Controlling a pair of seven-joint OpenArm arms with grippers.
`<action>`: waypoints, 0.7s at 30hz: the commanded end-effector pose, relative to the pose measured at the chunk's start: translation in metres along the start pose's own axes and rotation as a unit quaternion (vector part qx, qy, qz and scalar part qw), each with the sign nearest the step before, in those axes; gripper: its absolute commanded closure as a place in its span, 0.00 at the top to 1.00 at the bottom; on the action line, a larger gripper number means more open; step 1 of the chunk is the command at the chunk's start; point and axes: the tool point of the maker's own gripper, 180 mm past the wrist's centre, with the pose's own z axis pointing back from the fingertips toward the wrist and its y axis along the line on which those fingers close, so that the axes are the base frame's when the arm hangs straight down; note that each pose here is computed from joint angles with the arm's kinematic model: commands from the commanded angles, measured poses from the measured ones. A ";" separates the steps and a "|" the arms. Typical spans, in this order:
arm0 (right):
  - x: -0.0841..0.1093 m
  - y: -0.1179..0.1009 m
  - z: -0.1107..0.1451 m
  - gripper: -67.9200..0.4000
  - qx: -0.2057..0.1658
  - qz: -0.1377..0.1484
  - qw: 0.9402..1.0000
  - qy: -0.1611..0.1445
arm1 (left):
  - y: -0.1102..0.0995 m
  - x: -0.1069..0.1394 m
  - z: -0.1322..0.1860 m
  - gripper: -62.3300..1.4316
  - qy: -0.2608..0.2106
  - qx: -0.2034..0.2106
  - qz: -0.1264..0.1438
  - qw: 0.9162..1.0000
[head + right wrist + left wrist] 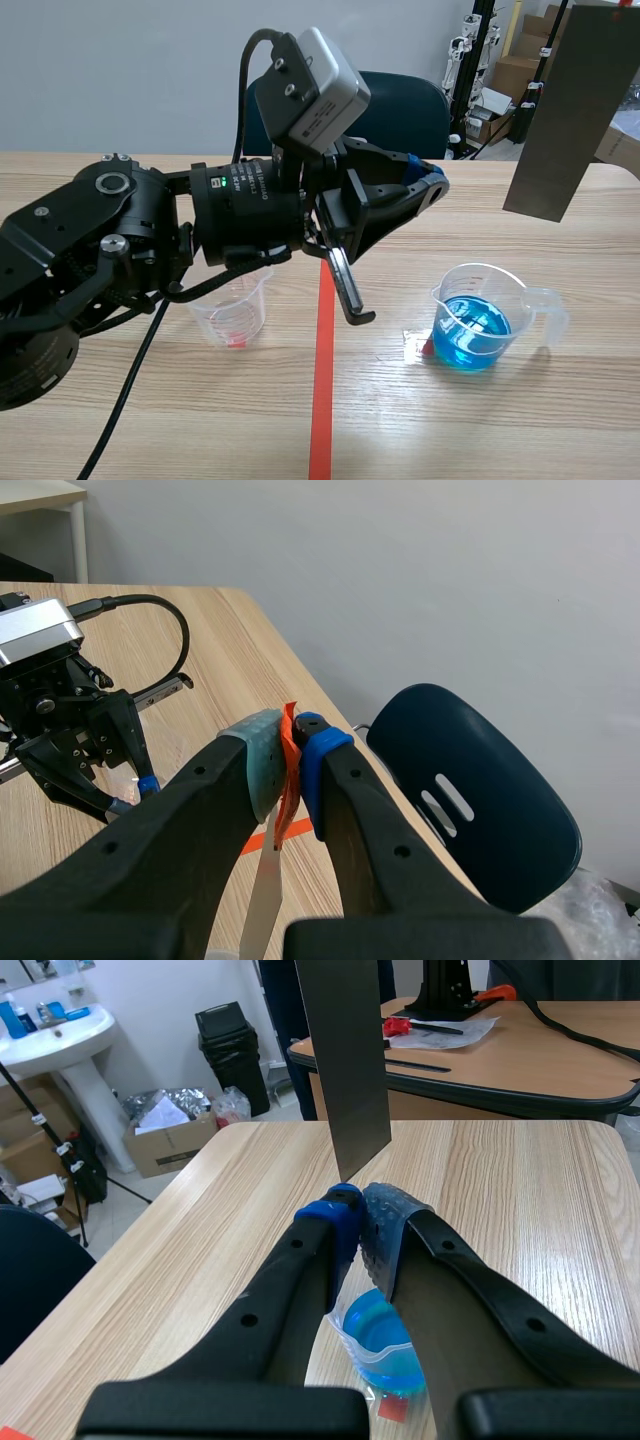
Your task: Do the redox reaction experiment. lower the plate into the blue solution
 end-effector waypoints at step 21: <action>0.015 -0.001 -0.001 0.01 0.004 0.010 1.000 -0.021 | -0.005 -0.002 0.018 0.23 -0.024 0.016 0.023 0.999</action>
